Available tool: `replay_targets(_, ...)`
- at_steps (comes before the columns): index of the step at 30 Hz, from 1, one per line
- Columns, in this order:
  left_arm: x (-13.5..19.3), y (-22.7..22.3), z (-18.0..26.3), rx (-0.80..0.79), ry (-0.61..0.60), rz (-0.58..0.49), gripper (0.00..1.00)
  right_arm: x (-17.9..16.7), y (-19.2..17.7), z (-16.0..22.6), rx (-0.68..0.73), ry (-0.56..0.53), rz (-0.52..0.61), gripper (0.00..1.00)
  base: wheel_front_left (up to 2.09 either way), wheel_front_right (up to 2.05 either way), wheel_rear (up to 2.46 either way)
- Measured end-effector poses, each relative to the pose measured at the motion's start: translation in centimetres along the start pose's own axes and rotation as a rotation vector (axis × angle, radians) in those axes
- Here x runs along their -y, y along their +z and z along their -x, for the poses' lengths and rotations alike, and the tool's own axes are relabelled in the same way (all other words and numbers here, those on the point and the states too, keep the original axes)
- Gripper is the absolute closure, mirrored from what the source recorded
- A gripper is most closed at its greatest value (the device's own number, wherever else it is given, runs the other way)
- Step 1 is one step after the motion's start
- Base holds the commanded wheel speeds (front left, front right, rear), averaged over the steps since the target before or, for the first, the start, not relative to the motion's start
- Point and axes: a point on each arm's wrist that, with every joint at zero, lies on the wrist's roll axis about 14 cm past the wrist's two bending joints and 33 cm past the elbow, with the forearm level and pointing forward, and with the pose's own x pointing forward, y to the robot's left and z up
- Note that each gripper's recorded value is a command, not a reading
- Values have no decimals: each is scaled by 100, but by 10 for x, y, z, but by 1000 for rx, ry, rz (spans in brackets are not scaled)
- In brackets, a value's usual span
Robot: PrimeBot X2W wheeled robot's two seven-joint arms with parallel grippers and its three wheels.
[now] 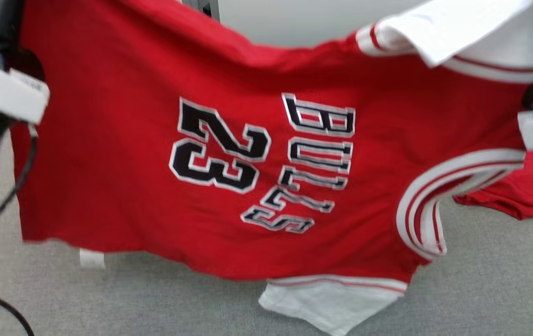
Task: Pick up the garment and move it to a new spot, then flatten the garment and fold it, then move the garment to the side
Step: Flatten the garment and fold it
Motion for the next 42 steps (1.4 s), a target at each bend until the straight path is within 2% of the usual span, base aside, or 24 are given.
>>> replay_targets(7,-53,-32,-51,-117,94,-69,100,8,-33,-62,-31,22,-3,100,0,0,0)
replay_targets(13,-119,-57,-96,-166,224,-200,100,22,-71,-124,-52,20,35,100,0,0,0)
replay_targets(17,-139,-56,-130,-79,248,-291,100,32,-82,-156,-30,15,100,100,0,0,0)
replay_targets(21,-133,-49,-170,105,174,-360,100,53,-92,-181,27,-11,142,100,0,0,0)
replay_targets(23,-141,-66,-178,136,172,-323,100,60,-117,-184,2,-15,150,100,0,0,0)
replay_targets(26,-163,-122,-177,74,180,-287,100,71,-177,-176,-99,-22,137,100,0,0,0)
replay_targets(30,-194,-198,-158,-35,229,-211,100,83,-258,-149,-241,-38,113,100,0,0,0)
replay_targets(33,-211,-233,-140,-97,259,-178,100,83,-298,-130,-308,-39,85,100,0,0,0)
replay_targets(37,-222,-234,-130,-84,281,-139,100,77,-313,-122,-320,-29,65,100,0,0,0)
replay_targets(42,-213,-235,-116,-77,272,-64,100,69,-308,-111,-306,-17,57,100,0,0,0)
